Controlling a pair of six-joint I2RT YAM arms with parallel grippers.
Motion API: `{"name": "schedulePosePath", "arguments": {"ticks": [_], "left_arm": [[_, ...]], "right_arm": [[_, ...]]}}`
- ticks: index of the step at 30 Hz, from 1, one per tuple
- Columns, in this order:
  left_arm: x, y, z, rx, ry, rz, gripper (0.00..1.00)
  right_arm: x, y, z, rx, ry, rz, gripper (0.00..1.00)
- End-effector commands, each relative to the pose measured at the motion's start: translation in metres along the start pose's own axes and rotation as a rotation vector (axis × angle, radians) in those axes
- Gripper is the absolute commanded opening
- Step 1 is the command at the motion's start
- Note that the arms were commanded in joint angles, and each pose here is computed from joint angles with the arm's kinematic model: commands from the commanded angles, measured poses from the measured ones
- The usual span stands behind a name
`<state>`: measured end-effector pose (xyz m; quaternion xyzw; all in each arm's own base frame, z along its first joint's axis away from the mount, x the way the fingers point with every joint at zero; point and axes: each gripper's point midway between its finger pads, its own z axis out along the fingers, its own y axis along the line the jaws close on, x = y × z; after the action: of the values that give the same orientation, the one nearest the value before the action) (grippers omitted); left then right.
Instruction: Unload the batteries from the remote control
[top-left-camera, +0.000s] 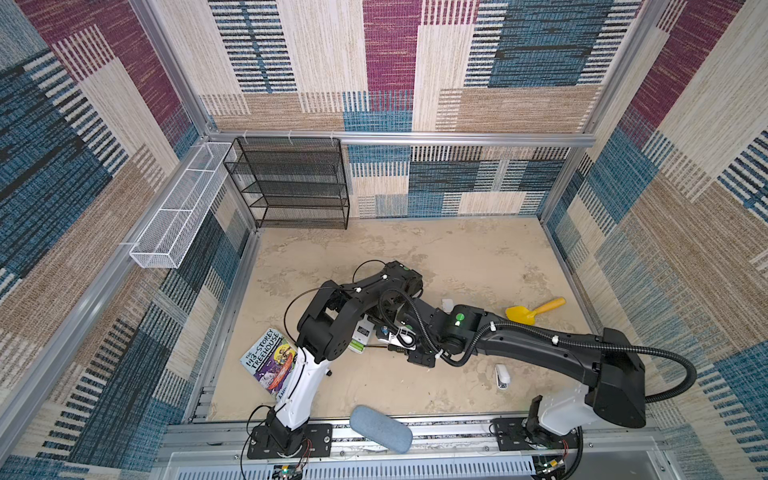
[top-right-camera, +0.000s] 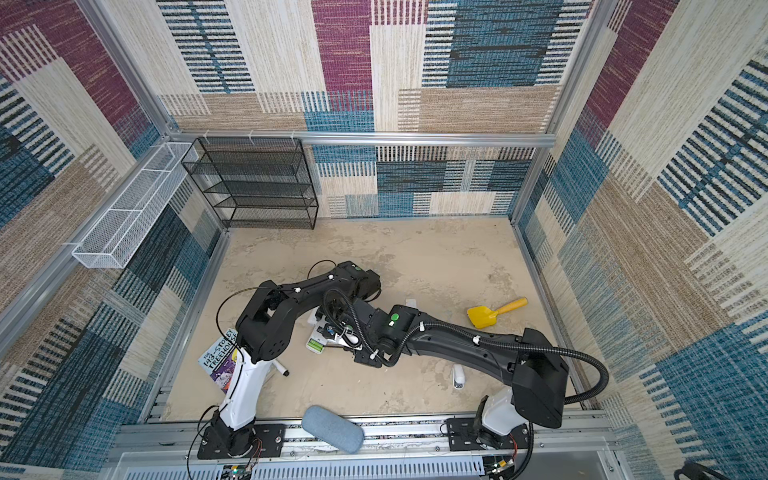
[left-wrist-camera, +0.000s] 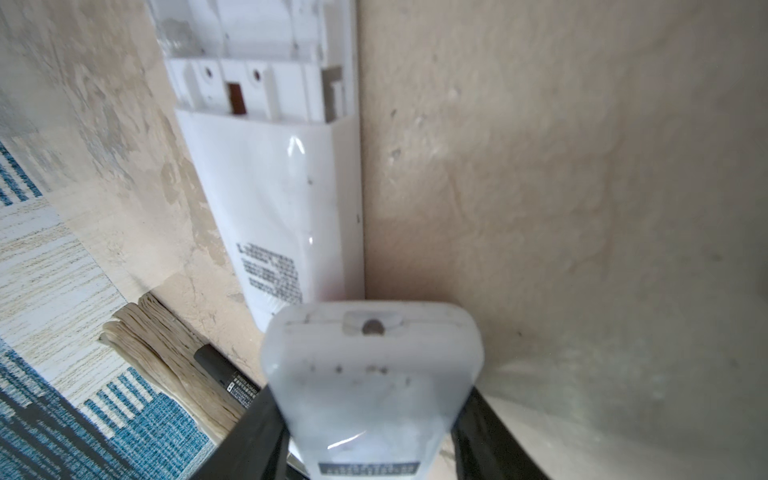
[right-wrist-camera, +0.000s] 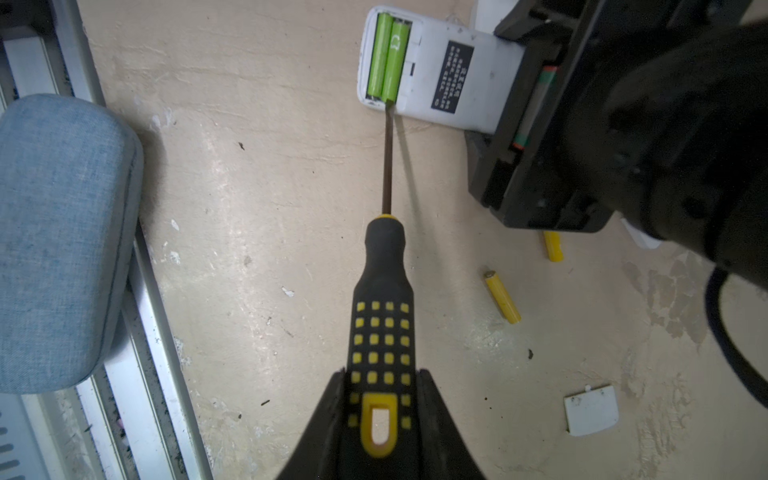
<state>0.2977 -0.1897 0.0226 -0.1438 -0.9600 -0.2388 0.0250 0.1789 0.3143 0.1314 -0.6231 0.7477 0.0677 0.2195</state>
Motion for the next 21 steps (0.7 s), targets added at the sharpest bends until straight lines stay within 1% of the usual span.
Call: {"name": "schedulePosePath", "arguments": {"ticks": [1,5,9,15,19,21], "left_arm": [[-0.018,-0.072,0.002,0.338,-0.012,-0.054,0.34],[-0.019,-0.078,0.001,0.374,-0.010,-0.056,0.33],[-0.019,-0.075,0.004,0.350,-0.016,-0.060,0.33],[-0.024,-0.075,0.003,0.346,-0.027,-0.062,0.33],[-0.027,-0.072,0.004,0.320,-0.037,-0.062,0.33],[-0.028,-0.069,0.005,0.302,-0.037,-0.063,0.33]], "right_arm": [[-0.026,-0.006,-0.003,0.027,-0.118,0.025,0.00],[-0.025,-0.003,0.003,0.019,-0.126,0.033,0.00],[-0.015,-0.005,0.000,0.037,-0.069,0.035,0.00],[0.009,-0.009,-0.020,0.072,0.035,0.042,0.00],[0.023,-0.004,-0.026,0.050,0.096,0.055,0.00],[0.024,-0.003,-0.025,0.046,0.101,0.057,0.00]]}}
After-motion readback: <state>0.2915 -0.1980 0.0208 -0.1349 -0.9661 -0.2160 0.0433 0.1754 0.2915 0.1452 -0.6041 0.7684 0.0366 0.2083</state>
